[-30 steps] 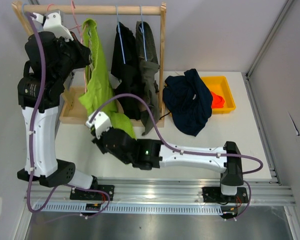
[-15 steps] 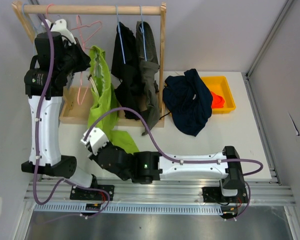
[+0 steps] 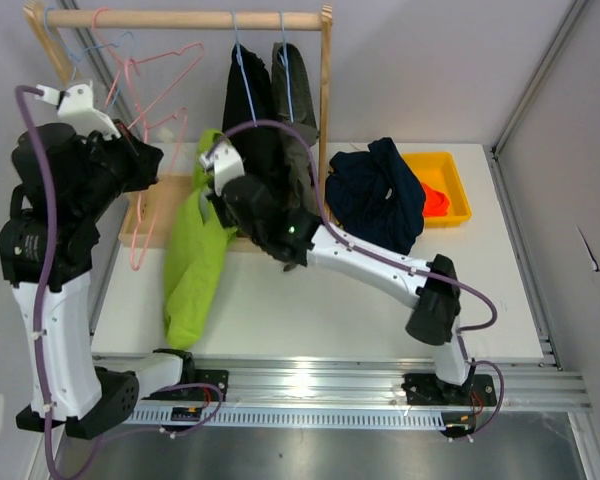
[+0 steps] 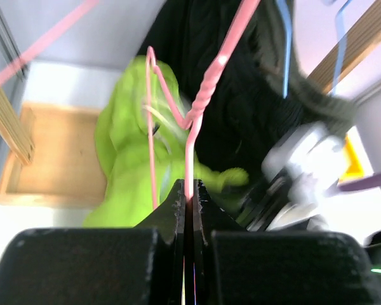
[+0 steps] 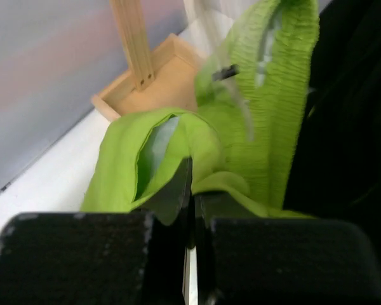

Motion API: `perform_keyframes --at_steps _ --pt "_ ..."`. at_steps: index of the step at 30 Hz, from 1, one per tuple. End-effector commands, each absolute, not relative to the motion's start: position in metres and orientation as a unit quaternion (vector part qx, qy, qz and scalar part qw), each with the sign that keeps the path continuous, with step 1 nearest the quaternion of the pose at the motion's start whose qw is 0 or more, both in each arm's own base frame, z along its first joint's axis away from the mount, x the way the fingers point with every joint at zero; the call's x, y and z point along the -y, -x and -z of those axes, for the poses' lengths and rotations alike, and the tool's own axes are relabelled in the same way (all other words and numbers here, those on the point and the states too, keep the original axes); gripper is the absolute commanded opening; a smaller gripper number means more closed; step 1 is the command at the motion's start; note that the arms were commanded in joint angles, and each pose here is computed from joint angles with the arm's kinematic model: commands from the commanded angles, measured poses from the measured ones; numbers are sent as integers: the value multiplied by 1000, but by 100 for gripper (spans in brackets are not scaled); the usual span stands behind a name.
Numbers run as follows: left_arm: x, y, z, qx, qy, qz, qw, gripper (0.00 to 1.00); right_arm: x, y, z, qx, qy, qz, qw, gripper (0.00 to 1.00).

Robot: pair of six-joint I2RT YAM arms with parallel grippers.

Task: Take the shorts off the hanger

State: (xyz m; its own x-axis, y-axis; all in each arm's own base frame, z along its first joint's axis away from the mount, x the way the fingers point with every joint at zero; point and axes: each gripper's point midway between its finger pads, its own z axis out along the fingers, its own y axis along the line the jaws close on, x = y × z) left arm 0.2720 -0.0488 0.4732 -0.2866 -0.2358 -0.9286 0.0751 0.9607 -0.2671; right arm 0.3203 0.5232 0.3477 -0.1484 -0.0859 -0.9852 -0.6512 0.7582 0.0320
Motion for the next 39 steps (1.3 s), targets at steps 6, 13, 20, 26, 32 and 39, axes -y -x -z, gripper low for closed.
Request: perform_keyframes --at_steps 6,13,20,26,32,39 --pt "38 -254 -579 -680 65 137 718 0 -464 -178 -320 -719 247 -290 581 0" --pt "45 -286 -551 -700 66 144 697 0 -362 -119 -386 -693 219 -261 635 0" --pt "58 -304 -507 -726 55 165 666 0 -284 -187 -488 -655 161 -200 711 0" --pt "52 -306 -495 -735 48 139 662 0 -235 -263 -556 -624 101 -166 757 0" --pt "54 -316 -477 -745 46 140 650 0 -203 -319 -605 -599 72 -132 786 0" --pt "56 -328 -468 -749 47 139 647 0 -151 -372 -647 -561 25 -64 825 0"
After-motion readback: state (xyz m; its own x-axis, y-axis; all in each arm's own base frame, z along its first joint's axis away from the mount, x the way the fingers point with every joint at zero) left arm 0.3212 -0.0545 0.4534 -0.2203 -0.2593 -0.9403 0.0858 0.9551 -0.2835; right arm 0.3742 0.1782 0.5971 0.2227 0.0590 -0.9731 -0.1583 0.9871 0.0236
